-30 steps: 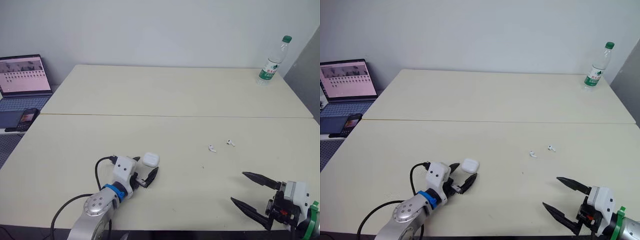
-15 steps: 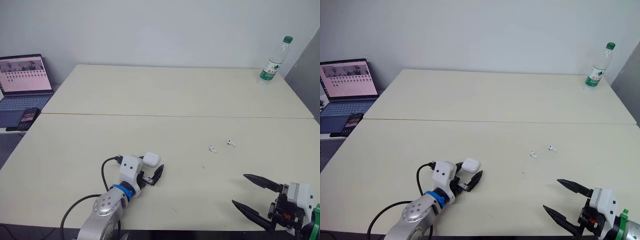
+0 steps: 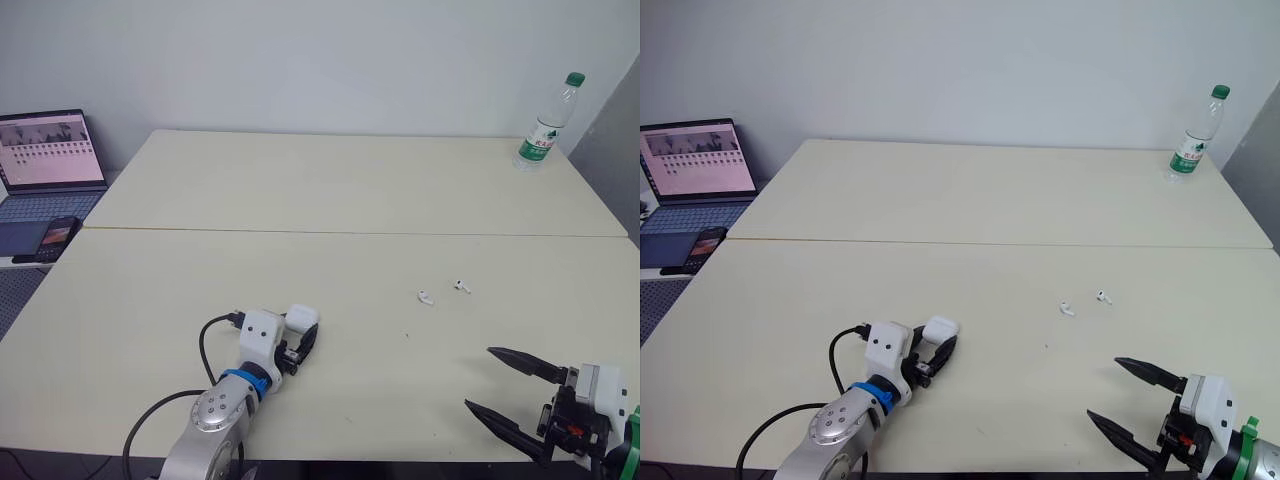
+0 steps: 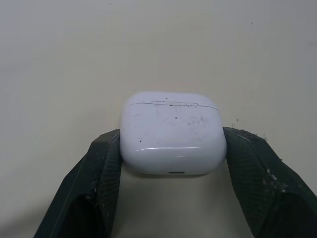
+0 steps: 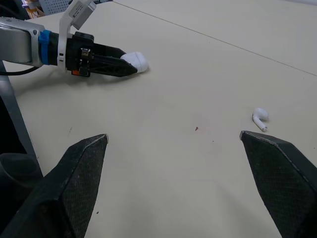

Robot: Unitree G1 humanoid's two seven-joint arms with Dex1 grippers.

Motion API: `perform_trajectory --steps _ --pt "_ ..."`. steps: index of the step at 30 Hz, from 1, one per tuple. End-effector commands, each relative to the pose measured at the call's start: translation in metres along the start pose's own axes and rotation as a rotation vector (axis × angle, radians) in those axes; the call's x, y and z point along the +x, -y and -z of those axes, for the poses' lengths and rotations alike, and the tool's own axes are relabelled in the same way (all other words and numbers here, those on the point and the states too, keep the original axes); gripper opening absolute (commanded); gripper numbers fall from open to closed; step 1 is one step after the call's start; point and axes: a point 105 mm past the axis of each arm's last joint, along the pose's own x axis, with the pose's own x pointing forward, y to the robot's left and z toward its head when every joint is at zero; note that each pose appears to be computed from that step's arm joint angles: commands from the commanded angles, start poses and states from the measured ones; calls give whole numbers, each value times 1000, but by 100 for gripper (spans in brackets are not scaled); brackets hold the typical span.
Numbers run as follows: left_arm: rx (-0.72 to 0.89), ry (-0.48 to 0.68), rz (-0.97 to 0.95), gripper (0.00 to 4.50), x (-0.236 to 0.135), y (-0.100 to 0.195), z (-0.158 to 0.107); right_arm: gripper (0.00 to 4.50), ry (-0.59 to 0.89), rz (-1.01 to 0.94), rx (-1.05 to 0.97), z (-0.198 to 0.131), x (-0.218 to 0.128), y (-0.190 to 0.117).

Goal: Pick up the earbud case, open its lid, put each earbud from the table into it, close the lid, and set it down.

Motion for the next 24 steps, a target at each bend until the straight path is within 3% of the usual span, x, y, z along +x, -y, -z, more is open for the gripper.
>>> perform_trajectory --steps 1,15,24 --pt "22 -20 1 276 -1 -1 4 450 24 -2 -25 -8 2 -2" --pt "84 287 103 276 32 -37 -66 450 154 150 37 -39 37 29" --pt "75 507 362 276 56 -2 -121 450 177 151 278 -75 84 44"
